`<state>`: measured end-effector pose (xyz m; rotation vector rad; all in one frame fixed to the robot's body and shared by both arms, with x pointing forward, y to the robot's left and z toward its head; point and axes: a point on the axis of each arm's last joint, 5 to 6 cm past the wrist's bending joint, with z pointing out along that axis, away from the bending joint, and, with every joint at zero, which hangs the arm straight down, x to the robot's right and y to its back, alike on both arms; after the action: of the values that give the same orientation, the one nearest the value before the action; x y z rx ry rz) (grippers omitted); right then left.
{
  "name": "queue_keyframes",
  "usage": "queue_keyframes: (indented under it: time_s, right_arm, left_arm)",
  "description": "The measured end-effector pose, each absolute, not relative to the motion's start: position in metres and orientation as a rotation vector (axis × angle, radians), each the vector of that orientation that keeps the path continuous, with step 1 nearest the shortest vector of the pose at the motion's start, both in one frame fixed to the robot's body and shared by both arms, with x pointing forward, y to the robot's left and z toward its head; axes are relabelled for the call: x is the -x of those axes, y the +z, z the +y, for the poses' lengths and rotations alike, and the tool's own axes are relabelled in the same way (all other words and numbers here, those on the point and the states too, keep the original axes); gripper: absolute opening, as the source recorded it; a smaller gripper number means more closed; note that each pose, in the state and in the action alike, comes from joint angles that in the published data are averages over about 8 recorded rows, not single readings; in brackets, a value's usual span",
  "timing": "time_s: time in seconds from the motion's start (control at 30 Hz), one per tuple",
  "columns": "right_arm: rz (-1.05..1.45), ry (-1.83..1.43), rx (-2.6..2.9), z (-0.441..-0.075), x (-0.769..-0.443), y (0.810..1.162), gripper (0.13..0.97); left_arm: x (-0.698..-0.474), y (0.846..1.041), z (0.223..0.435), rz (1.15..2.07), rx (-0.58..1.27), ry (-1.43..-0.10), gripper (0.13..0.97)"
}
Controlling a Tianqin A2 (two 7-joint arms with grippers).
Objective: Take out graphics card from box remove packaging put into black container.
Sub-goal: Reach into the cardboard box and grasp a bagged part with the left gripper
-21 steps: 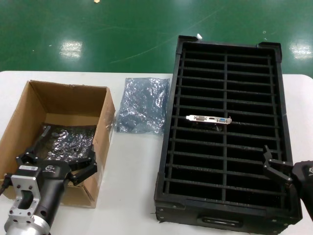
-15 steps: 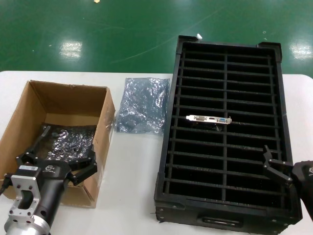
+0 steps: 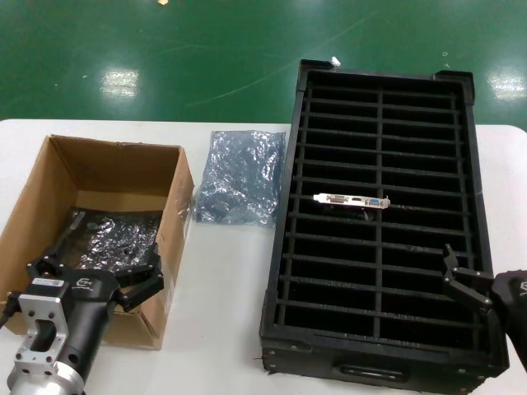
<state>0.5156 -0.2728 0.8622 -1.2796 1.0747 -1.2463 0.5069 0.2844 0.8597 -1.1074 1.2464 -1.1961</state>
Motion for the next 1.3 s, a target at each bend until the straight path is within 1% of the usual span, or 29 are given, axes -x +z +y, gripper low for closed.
queue_keyframes:
  time_s: [0.1, 0.2, 0.37, 0.47, 0.6, 0.73, 0.8, 0.9, 1.03, 1.17, 1.3]
  right_arm:
    - [1.075, -1.246, 1.28, -0.273, -0.516, 0.862, 0.966]
    - [1.075, -1.246, 1.28, -0.273, -0.516, 0.862, 0.966]
    - [1.075, -1.246, 1.28, -0.273, -0.516, 0.862, 0.966]
    - [1.075, -1.246, 1.28, -0.273, -0.516, 0.862, 0.966]
    - [1.075, -1.246, 1.28, -0.273, -0.516, 0.862, 0.966]
    - [1.075, -1.246, 1.28, -0.273, -0.516, 0.862, 0.966]
    - [1.075, -1.246, 1.28, -0.273, -0.516, 0.862, 0.966]
    - [1.075, -1.246, 1.28, -0.273, -0.516, 0.862, 0.966]
    - [1.075, -1.246, 1.28, -0.273, -0.516, 0.862, 0.966]
    - [1.075, -1.246, 1.28, -0.273, -0.516, 0.862, 0.966]
    - [1.075, -1.246, 1.28, -0.273, -0.516, 0.862, 0.966]
  left_arm:
    - [-0.507, 0.861, 0.285, 1.243, 1.102, -1.195, 0.966]
    - [-0.508, 0.867, 0.287, 1.228, 1.079, -1.189, 0.966]
    - [-0.515, 0.888, 0.299, 1.169, 0.993, -1.133, 0.966]
    - [-0.525, 0.906, 0.315, 1.128, 0.924, -1.048, 0.966]
    - [-0.545, 0.931, 0.341, 1.092, 0.833, -0.869, 0.966]
    - [-0.569, 0.948, 0.365, 1.105, 0.755, -0.678, 0.966]
    - [-0.583, 0.952, 0.374, 1.146, 0.711, -0.6, 0.966]
    - [-0.603, 0.955, 0.387, 1.241, 0.629, -0.511, 0.966]
    - [-0.626, 0.954, 0.398, 1.414, 0.495, -0.43, 0.966]
    - [-0.641, 0.954, 0.402, 1.605, 0.347, -0.355, 0.966]
    - [-0.648, 0.956, 0.402, 1.771, 0.204, -0.296, 0.966]
